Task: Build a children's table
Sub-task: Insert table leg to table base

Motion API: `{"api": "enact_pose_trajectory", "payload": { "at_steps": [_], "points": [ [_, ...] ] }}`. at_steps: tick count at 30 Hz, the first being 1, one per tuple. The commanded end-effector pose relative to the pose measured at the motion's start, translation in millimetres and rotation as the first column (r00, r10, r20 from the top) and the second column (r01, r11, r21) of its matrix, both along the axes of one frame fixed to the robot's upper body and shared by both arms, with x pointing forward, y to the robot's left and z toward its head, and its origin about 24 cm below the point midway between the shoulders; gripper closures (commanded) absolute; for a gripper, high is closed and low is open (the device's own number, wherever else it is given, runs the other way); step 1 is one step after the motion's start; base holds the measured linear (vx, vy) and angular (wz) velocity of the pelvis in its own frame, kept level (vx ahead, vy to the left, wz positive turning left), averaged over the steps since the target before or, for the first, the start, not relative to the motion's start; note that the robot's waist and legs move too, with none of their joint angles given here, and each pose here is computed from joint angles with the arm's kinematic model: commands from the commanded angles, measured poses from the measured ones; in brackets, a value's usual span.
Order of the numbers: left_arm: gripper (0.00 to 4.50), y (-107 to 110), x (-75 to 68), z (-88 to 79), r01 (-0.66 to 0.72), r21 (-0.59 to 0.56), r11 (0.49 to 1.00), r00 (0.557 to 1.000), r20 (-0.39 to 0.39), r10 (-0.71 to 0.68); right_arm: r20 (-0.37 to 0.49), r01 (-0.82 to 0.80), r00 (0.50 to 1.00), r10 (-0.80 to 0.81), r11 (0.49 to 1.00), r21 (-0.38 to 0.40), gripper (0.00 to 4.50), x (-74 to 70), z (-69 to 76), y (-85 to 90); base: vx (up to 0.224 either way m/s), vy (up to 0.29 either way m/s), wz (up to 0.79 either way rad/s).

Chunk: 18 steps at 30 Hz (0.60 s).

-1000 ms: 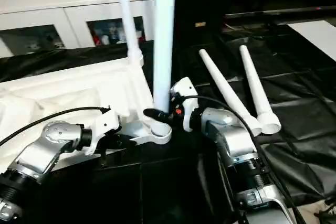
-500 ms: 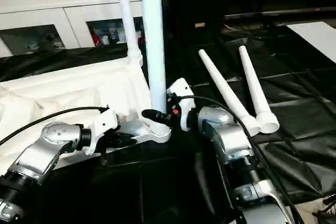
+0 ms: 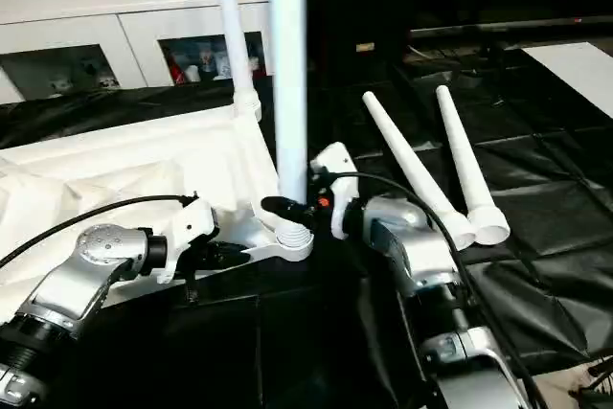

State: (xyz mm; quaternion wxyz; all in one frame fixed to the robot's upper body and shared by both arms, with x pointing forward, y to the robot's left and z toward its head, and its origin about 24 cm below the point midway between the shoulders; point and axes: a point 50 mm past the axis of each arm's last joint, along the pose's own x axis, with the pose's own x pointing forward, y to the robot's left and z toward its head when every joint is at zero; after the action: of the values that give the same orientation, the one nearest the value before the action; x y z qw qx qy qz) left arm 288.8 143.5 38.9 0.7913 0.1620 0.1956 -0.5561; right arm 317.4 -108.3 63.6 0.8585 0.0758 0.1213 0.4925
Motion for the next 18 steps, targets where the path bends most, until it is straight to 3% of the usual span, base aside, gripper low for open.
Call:
{"api": "enact_pose_trajectory", "payload": {
  "at_steps": [1,3,7,14,17,18],
  "points": [
    [4.5,-2.0,0.7,-5.2,-0.042,-0.028,0.999,0.999,-0.008,0.041,-0.06,-0.013,0.998,0.014,1.0,0.018,2.63,-7.1,-14.2,1.5,0.0,0.0,0.0],
    [4.5,-2.1,1.0,-5.5,-0.043,-0.024,0.999,0.999,-0.009,0.043,-0.077,0.019,0.997,-0.014,0.998,0.067,2.64,-13.7,-23.0,-2.3,0.0,0.0,0.0],
    [4.5,-0.9,1.6,-6.1,-0.048,-0.016,0.999,0.999,-0.01,0.048,-0.061,0.044,0.997,-0.039,0.996,0.081,2.64,-21.5,-31.1,-3.5,0.0,0.0,0.0],
    [4.5,-1.4,2.5,-6.5,-0.037,-0.007,0.999,0.999,-0.015,0.036,-0.003,0.028,1.0,-0.028,0.998,-0.049,2.64,-31.1,-43.9,-3.4,0.0,0.0,0.0],
    [4.5,-2.3,3.4,-6.9,-0.03,0.004,1.0,0.999,-0.011,0.03,0.045,0.021,0.999,-0.013,0.985,-0.169,2.64,-30.7,-44.6,-7.6,0.0,0.0,0.0],
    [4.5,-2.4,3.6,-6.8,-0.03,0.004,1.0,0.999,-0.011,0.03,0.045,0.025,0.999,-0.018,0.985,-0.172,2.64,-30.1,-43.9,-8.1,0.0,0.0,0.0]
  ]
}}
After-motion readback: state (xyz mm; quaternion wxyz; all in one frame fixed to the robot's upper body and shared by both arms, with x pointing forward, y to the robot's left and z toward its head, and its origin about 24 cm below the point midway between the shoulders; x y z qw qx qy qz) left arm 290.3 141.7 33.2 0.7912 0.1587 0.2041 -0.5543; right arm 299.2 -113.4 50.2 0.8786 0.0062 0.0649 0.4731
